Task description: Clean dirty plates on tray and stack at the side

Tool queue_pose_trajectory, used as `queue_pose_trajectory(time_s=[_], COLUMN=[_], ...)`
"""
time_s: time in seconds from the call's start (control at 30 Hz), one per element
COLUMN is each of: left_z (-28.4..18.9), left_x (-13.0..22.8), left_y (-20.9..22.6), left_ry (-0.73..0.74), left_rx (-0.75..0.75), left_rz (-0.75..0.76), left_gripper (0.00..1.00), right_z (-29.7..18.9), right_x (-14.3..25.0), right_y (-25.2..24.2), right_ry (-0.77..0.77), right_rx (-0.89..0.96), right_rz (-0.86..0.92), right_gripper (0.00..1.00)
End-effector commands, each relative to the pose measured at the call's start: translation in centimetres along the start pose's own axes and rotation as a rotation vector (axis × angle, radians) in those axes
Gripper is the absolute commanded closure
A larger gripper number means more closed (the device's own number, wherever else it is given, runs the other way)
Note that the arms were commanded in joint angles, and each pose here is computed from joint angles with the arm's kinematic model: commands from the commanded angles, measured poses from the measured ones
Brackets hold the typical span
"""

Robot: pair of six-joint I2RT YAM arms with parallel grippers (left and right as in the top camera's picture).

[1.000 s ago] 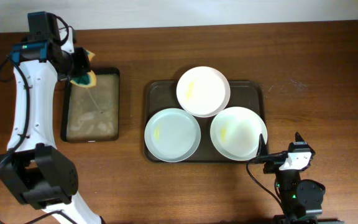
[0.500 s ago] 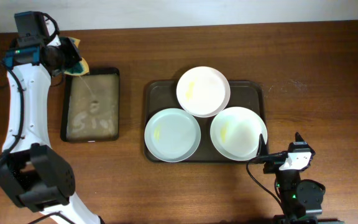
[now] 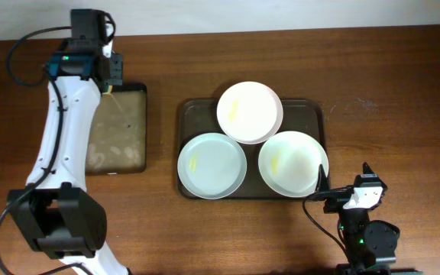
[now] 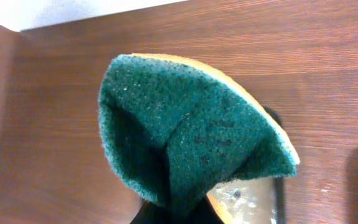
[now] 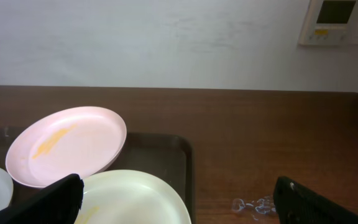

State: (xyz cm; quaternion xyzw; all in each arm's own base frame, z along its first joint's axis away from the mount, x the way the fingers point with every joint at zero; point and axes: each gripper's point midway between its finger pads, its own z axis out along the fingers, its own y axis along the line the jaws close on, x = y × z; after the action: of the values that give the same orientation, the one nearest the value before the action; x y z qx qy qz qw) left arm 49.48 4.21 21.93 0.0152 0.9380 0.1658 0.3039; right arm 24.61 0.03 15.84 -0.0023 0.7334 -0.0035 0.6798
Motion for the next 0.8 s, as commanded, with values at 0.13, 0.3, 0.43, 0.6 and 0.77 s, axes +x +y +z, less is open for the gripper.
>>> queue_pose_trajectory(time_s=[0.13, 0.3, 0.43, 0.6, 0.77], left_z=[-2.02, -2.03, -2.03, -2.03, -2.02], left_x=[-0.34, -0.52, -0.58, -0.59, -0.61], left_y=[4.17, 4.19, 4.19, 4.20, 4.15], left_ry=[-0.016, -0.024, -0.026, -0.027, -0.027], left_rx=[-0.213, -0.214, -0.214, -0.214, -0.211], left_rz=[-0.012, -0.020, -0.020, -0.020, -0.021], left_gripper=[1.00, 1.00, 1.00, 1.00, 1.00], right_z=[0.03, 0.03, 0.03, 0.03, 0.03], right_x=[0.37, 0.37, 0.37, 0.37, 0.37], right_y=[-0.24, -0.24, -0.24, -0.24, -0.24], right_ry=[0.007, 0.007, 0.007, 0.007, 0.007], right_rx=[0.013, 0.013, 0.013, 0.013, 0.013], right_rz=[-0.004, -0.004, -0.004, -0.004, -0.004], right_gripper=[0.02, 0.02, 0.02, 0.01, 0.02])
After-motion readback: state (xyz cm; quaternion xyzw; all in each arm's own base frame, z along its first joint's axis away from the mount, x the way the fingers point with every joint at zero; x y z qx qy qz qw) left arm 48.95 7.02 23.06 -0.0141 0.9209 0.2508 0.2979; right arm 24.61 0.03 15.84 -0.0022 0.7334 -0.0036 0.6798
